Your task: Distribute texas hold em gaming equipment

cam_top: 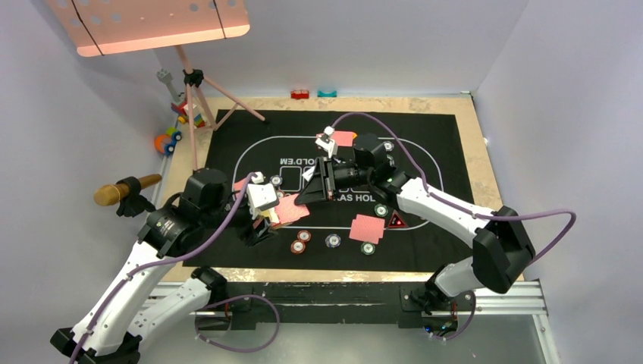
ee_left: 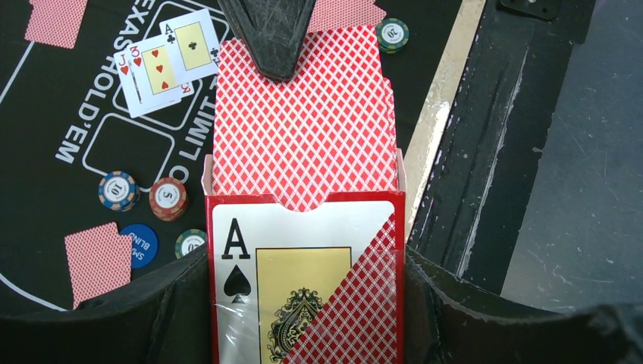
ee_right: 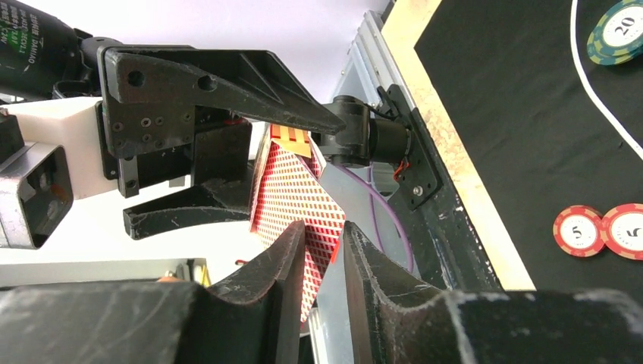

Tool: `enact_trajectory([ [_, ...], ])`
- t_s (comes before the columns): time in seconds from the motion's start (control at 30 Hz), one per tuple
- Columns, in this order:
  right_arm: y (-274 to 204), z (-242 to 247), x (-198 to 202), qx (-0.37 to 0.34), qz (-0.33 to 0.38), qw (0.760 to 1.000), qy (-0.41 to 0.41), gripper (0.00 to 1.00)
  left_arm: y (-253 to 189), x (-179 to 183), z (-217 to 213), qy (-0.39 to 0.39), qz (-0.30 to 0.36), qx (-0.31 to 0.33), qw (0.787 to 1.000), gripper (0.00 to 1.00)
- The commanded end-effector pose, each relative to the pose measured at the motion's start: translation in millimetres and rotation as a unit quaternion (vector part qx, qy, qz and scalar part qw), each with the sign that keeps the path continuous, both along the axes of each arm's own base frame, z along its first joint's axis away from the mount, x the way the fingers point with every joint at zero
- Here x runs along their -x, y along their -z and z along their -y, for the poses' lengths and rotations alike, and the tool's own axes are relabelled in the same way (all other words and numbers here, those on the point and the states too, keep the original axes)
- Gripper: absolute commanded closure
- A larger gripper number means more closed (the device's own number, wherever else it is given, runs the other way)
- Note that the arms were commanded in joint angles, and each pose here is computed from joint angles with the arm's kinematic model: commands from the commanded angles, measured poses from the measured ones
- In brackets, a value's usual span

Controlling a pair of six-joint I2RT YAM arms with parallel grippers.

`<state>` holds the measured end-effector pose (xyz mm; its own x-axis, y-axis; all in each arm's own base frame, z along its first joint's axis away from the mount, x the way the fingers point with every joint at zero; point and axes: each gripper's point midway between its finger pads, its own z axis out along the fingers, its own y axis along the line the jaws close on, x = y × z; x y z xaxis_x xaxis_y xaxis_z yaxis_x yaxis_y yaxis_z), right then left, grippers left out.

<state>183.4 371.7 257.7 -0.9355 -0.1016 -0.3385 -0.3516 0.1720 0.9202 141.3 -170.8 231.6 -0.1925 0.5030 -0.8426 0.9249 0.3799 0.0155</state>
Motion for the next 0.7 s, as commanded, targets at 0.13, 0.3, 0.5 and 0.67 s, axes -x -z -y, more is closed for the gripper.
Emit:
enact_trajectory([
  [0.13,-18.2,17.1,-6.8,-0.007,0.023,1.000,0.013,0.75,-33.0,-6.9,8.9,0.003,0.041,0.045,0.998,1.00],
  [0.3,-26.0,22.4,-9.5,-0.009,0.032,0.999,0.017,0.75,-33.1,-6.6,8.9,0.003,0.042,0.045,0.998,1.00],
  [0.5,-36.7,26.3,-12.1,-0.019,0.037,0.999,0.021,0.81,-32.9,-6.3,8.7,0.003,0.042,0.046,0.998,1.00],
  [0.67,-55.5,31.2,-12.6,-0.046,0.040,0.998,0.023,0.94,-32.5,-5.9,8.3,0.002,0.042,0.045,0.998,1.00],
])
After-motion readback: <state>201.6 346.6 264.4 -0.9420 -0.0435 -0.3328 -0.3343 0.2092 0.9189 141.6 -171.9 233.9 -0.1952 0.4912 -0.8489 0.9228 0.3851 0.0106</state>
